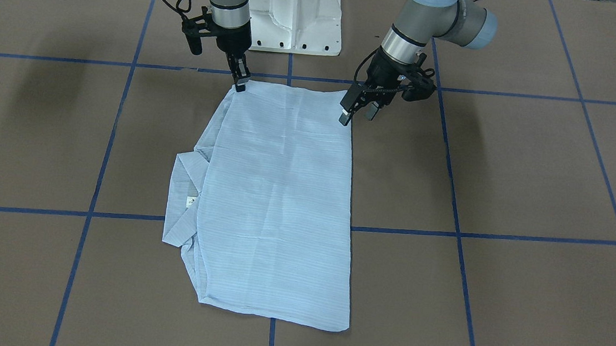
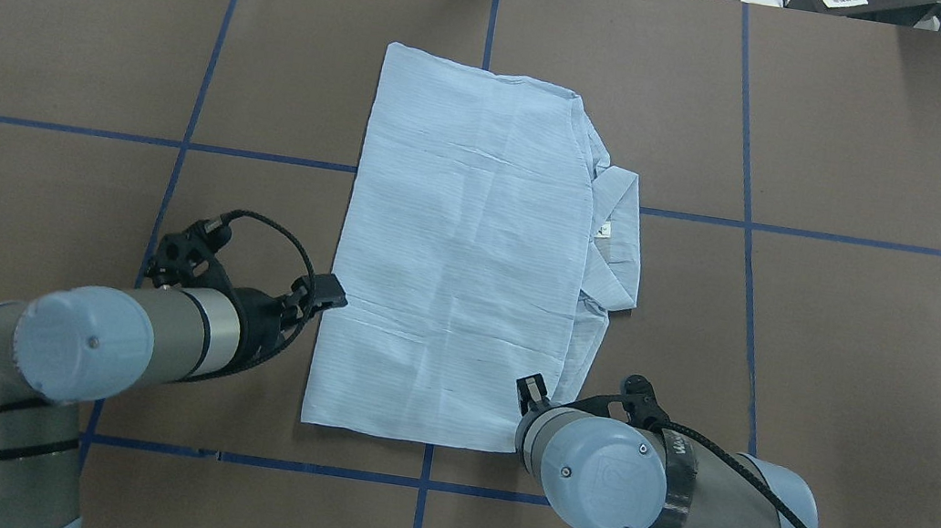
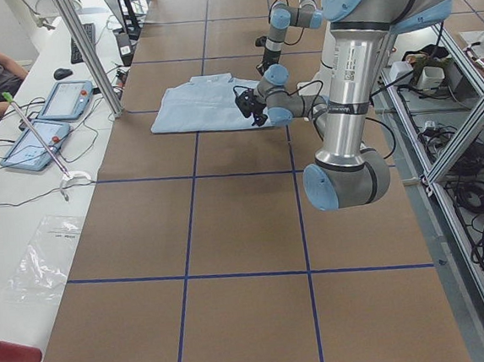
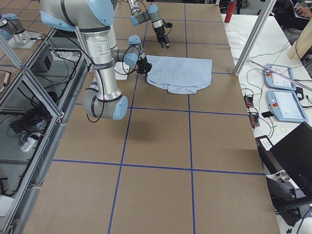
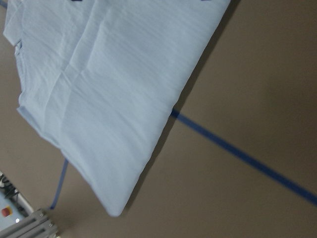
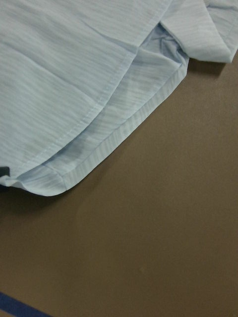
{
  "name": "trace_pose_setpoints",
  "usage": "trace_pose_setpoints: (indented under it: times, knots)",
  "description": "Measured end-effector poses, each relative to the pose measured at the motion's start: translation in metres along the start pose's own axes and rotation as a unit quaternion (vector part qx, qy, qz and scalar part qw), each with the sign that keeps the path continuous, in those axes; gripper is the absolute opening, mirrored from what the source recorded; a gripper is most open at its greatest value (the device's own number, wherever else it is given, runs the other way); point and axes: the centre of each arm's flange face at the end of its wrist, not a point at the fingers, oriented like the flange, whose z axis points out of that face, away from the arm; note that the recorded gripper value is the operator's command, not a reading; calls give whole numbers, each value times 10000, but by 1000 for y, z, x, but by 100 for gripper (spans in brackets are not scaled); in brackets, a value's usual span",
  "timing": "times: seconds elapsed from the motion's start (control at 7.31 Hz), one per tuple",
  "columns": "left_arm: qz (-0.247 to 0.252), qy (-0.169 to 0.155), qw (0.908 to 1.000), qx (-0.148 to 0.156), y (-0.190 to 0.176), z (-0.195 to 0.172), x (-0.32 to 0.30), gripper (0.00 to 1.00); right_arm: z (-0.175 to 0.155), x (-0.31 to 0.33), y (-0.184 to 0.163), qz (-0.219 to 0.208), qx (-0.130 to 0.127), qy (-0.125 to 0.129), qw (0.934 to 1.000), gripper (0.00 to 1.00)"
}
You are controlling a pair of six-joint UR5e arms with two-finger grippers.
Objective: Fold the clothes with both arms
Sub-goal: 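Grasp the shirt's near edge corners with both grippers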
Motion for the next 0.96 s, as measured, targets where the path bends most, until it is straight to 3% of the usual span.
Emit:
trace_pose_setpoints:
  times: [0.41, 0.68, 0.82, 0.96]
  knots:
    - [-278, -186, 9992, -234, 48, 6, -27, 82, 0, 2, 0, -21, -5, 30, 10000, 0]
    - [-333, -304, 9986, -293, 62, 10, -36, 56, 1, 3, 0, -27, -7, 38, 10000, 0]
    - [-368, -363, 9982, -315, 68, 12, -39, 21, 1, 3, 0, -28, -1, 43, 10000, 0]
    - [-390, -398, 9979, -319, 71, 12, -41, 0, 2, 4, -1, -32, 3, 49, 10000, 0]
